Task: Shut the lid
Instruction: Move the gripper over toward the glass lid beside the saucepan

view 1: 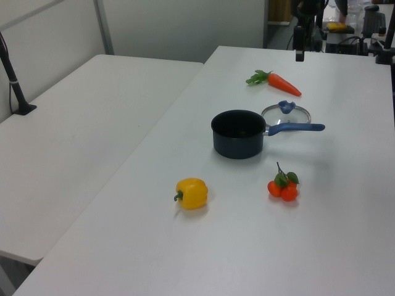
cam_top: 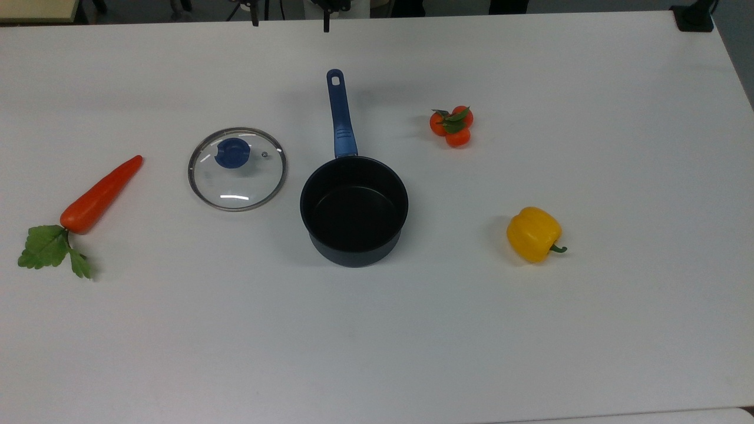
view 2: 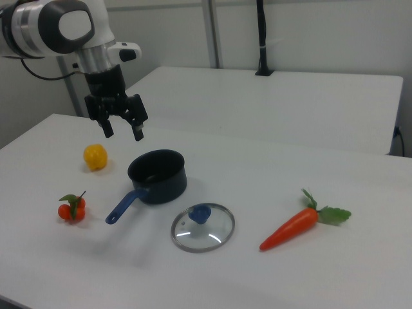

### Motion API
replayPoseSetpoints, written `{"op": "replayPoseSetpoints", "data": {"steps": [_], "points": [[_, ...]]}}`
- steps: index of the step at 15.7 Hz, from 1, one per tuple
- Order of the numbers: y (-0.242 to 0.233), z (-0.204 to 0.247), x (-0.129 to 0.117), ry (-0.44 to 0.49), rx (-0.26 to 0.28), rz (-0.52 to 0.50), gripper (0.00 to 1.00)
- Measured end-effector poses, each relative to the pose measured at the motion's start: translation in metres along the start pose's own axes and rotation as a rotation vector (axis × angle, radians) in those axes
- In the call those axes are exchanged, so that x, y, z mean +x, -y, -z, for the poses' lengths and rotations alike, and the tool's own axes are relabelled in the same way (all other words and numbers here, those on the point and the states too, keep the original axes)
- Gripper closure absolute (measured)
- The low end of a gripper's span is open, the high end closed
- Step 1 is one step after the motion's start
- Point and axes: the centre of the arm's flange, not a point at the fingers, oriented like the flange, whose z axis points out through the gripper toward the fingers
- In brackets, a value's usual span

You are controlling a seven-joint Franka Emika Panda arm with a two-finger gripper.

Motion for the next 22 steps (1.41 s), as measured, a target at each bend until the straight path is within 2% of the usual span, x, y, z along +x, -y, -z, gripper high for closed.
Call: {"op": "replayPoseSetpoints", "data": {"steps": [11, 13, 18, 22], "points": [[-0.009, 0.0, 0.0, 0.0, 0.001, -0.017, 0.0], [-0.022, -0.001, 0.0, -0.002, 0.001, -0.025, 0.0], [-0.076, -0.012, 0.003, -0.009, 0.004, 0.039, 0.0], [-0.111, -0.049, 0.025, -0.042, 0.002, 0.06, 0.0]]}}
